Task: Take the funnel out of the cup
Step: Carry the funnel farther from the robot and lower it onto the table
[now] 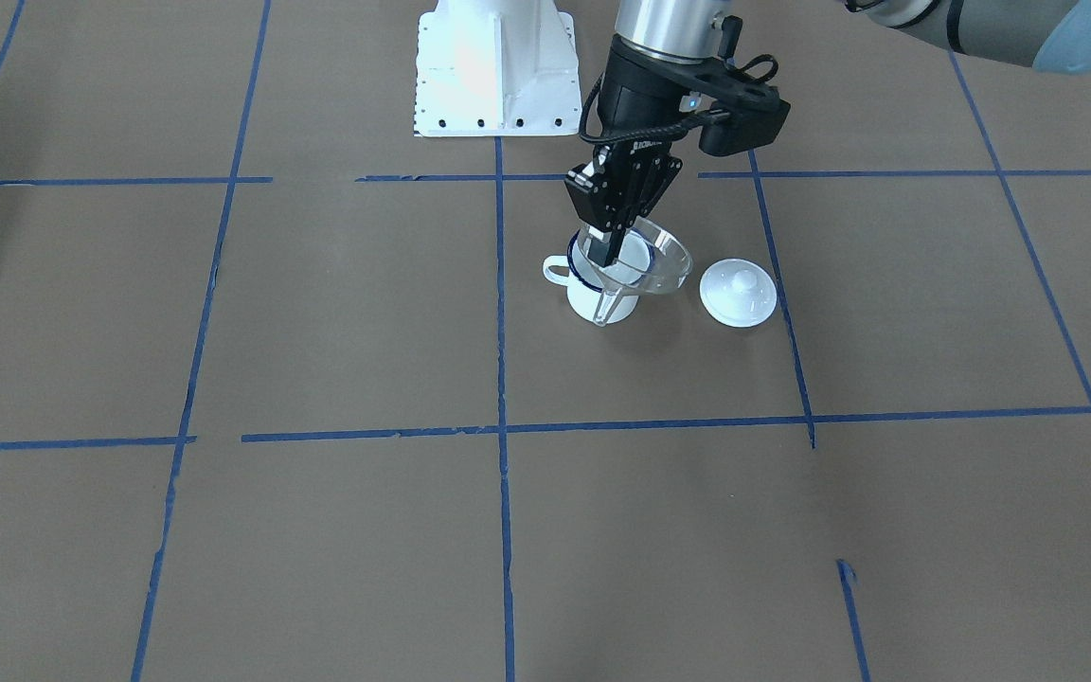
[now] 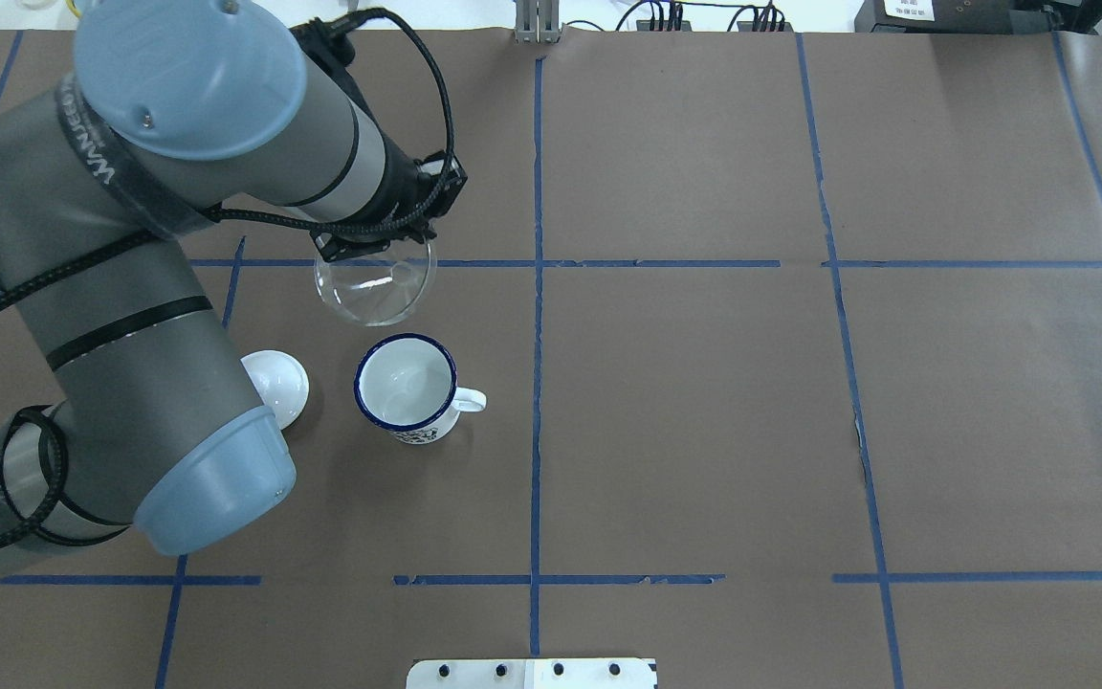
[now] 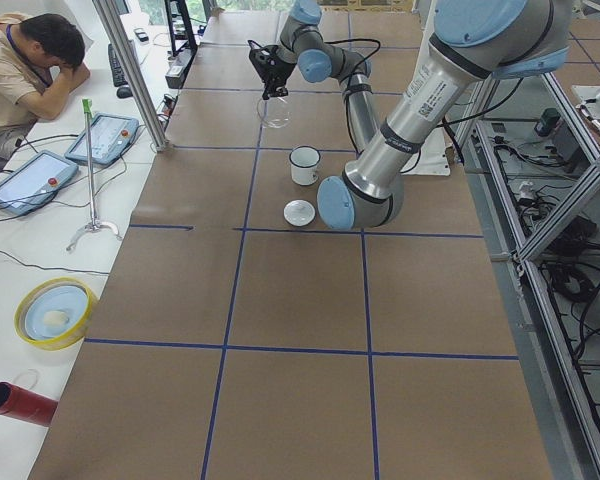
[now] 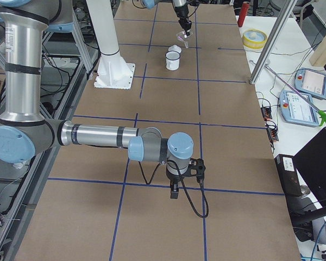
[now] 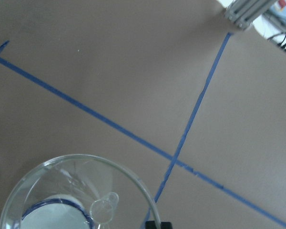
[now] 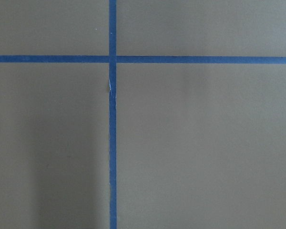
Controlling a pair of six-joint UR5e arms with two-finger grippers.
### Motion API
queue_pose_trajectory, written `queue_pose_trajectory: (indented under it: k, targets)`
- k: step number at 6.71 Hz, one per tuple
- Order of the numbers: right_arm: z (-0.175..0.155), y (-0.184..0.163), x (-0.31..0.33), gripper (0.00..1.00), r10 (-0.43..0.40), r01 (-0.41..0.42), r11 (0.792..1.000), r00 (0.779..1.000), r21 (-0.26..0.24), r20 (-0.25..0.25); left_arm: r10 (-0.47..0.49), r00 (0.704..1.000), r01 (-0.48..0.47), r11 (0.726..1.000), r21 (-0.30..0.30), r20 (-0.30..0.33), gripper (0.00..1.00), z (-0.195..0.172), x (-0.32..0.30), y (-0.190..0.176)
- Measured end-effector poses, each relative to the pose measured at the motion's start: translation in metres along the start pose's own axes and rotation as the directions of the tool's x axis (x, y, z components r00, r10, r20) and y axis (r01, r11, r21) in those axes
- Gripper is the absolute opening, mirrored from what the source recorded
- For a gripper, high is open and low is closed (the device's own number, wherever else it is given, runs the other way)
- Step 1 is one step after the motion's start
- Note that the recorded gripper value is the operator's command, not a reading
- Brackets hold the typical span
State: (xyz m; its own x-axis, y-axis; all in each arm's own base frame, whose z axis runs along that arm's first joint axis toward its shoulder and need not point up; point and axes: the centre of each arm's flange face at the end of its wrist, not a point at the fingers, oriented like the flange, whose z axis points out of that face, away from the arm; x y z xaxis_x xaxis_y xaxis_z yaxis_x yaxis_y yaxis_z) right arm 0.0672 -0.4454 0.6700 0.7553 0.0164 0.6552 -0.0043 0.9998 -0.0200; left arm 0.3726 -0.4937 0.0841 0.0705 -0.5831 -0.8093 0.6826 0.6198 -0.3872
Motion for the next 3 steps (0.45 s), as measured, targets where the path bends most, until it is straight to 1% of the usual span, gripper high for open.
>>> queue_pose_trajectory:
  k: [1,2,3]
  targets:
    - [0.0,0.0,0.0,1.0,0.0,0.0,1.0,1.0,0.0,0.0,-0.157,0.983,0.162,0.985,0.057,-0.091,0.0,0.026,0.005,-0.019]
    - [0.0,0.0,0.0,1.0,0.0,0.0,1.0,1.0,0.0,0.0,-0.285,0.938,0.304,0.95,0.076,-0.195,0.0,0.055,0.0,-0.043]
    - [0.0,0.0,0.0,1.0,0.0,0.0,1.0,1.0,0.0,0.0,-0.366,0.889,0.401,0.913,0.08,-0.276,0.0,0.087,-0.013,-0.074]
